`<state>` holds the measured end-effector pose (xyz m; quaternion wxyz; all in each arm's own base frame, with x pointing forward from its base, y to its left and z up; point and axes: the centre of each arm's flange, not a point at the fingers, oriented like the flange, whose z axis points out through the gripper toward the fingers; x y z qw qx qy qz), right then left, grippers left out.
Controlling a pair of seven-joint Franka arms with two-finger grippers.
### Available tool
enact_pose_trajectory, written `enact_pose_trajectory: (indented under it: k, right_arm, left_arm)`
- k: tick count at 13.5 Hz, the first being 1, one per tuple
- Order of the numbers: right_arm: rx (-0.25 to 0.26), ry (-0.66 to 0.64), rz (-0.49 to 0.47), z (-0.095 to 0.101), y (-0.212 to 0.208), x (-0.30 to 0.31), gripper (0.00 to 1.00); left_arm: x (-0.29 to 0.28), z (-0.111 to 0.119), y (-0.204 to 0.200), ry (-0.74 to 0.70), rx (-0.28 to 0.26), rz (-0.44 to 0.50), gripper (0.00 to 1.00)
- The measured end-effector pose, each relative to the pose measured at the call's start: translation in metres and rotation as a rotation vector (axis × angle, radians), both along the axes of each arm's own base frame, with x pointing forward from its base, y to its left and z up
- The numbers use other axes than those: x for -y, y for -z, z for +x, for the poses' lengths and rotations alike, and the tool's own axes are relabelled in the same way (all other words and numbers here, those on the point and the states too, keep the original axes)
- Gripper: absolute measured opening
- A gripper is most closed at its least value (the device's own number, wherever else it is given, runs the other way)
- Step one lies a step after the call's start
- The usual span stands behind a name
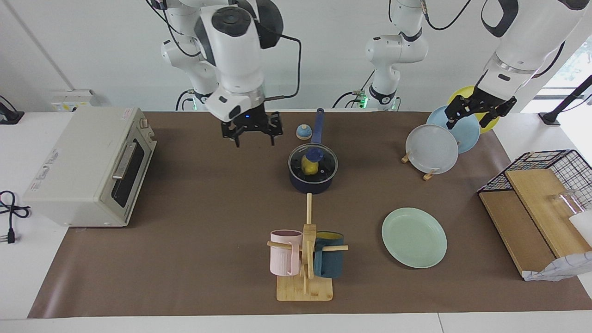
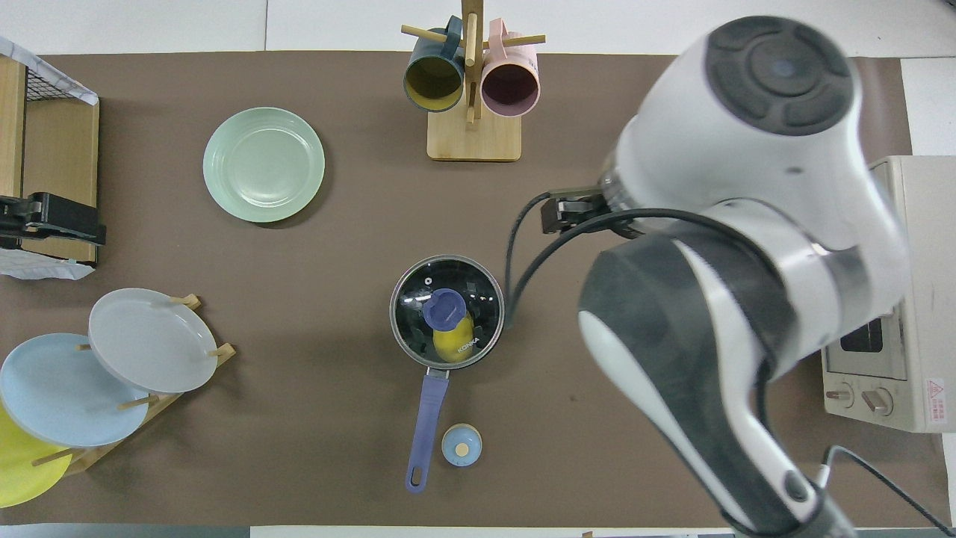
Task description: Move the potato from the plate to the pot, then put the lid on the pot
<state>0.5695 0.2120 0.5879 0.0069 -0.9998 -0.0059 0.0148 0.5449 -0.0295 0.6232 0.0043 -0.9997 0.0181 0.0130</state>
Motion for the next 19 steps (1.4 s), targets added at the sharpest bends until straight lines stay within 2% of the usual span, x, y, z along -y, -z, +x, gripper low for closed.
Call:
enact_pose_trajectory:
  k: [3,5,9,11,12,13,14,15,19]
  right_arm:
    - [-0.01,0.061,-0.001,-0.002,-0.033,0.101,1.0]
    - [-0.024,0.093,-0.004,-0.003,-0.032,0.133,1.0]
    - [-0.06,0.01,-0.074,-0.014,-0.014,0.139,1.0]
    - [-0.067,-0.003,-0.083,-0.028,-0.014,0.147,1.0]
    - [-0.064,-0.002,-0.083,-0.036,-0.013,0.152,1.0]
    - [-0.04,-0.004,-0.08,-0.04,-0.013,0.155,1.0]
    - [-0.002,-0.013,-0.075,-0.04,-0.013,0.156,1.0]
    - [0.014,-0.024,-0.073,-0.038,-0.011,0.158,1.0]
    - [-0.015,-0.006,-0.074,-0.03,0.004,0.185,1.0]
  left_arm:
    - [0.0,0.0,0.0,0.0,0.0,0.0,1.0]
    - [0.0,0.0,0.0,0.0,0.0,0.0,1.0]
    - [0.0,0.0,0.0,0.0,0.0,0.0,1.0]
    - [0.0,0.0,0.0,0.0,0.0,0.0,1.0]
    - [0.0,0.0,0.0,0.0,0.0,0.0,1.0]
    - [0.0,0.0,0.0,0.0,0.0,0.0,1.0]
    - [0.0,0.0,0.0,0.0,0.0,0.0,1.0]
    - [0.0,0.0,0.0,0.0,0.0,0.0,1.0]
    - [0.0,0.0,0.0,0.0,-0.001,0.0,1.0]
